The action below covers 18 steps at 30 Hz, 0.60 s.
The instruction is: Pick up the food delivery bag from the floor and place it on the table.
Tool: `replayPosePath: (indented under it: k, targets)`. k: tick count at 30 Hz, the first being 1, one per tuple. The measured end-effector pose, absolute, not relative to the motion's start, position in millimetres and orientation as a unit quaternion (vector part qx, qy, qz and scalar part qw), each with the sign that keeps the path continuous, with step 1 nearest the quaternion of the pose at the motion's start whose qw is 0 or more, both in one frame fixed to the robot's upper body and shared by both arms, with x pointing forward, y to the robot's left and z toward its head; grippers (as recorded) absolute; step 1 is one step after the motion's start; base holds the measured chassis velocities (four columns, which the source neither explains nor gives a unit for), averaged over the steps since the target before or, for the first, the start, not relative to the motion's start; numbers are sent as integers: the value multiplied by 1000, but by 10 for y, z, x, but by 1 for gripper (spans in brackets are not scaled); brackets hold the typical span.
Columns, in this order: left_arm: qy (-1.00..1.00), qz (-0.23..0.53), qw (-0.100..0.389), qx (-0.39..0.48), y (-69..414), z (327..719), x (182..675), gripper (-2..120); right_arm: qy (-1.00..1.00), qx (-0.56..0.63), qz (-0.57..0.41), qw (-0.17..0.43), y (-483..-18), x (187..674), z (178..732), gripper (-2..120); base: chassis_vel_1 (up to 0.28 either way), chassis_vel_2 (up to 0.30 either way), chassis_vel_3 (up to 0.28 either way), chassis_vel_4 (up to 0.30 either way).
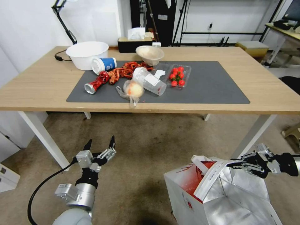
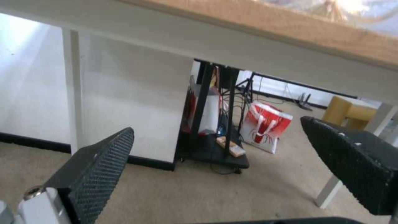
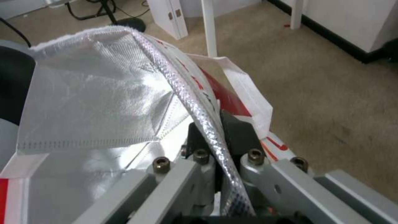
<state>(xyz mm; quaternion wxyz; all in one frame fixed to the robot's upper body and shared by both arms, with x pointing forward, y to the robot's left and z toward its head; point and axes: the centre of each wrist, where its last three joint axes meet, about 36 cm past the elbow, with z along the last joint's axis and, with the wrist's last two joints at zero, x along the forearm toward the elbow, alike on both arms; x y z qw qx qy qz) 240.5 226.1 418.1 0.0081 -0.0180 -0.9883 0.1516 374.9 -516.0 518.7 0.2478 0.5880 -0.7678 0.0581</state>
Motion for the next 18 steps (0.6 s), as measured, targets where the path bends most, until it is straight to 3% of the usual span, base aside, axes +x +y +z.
replayPosePath:
  k: [18]
  targets:
    - [-988,151,9,-18,2253,4192,2369,100,-767,590,52,248,-5138,3681,5149,0,0,0,0,0]
